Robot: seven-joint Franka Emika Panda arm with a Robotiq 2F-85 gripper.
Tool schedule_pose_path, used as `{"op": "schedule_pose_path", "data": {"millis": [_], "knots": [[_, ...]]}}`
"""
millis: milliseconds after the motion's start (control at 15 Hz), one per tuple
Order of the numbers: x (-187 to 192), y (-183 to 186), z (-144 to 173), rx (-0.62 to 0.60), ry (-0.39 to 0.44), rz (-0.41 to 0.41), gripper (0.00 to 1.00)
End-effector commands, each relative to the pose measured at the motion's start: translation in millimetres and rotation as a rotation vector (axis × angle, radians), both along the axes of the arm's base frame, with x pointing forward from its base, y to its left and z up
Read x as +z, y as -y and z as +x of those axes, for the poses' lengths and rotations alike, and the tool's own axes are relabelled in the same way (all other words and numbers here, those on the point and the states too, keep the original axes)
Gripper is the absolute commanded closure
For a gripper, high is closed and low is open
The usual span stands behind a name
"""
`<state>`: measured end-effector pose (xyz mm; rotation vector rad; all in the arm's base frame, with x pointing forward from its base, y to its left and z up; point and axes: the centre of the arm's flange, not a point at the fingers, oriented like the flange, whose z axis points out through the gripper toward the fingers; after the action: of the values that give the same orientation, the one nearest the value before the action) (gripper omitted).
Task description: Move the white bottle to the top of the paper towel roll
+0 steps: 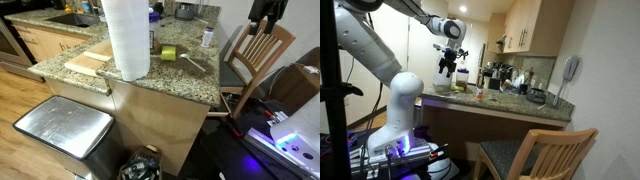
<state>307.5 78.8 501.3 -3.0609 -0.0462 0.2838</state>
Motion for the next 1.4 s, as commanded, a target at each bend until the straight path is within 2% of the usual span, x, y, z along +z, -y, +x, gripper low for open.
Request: {"op": "schedule_pose_path", "data": {"millis": [0, 133, 333, 467, 533, 600, 867, 933, 1000, 1267, 1333], "knots": [[0.0, 0.0, 0.0, 0.0, 0.0, 0.0, 0.0], [-0.4, -4.0, -4.3, -0.039, 0.001, 0.015, 0.0], [0.0, -6.9, -2.0, -0.148, 0.064, 0.012, 0.0], [2.6, -7.3, 0.2, -0.248, 0.135, -0.024, 0.0], [6.8, -4.5, 79.7, -0.296, 0.161, -0.03, 0.0], [11.1, -6.4, 13.5, -0.219, 0.136, -0.01, 0.0], [10.5, -6.9, 19.5, -0.228, 0.144, -0.012, 0.0], [-6.8, -4.7, 26.0, -0.267, 0.154, -0.049, 0.0], [-15.1, 2.0, 47.7, -0.342, 0.145, -0.049, 0.0], [-39.2, 25.4, 97.4, -0.592, 0.217, 0.022, 0.0], [-30.5, 31.6, 125.8, -0.651, 0.229, 0.027, 0.0]]}}
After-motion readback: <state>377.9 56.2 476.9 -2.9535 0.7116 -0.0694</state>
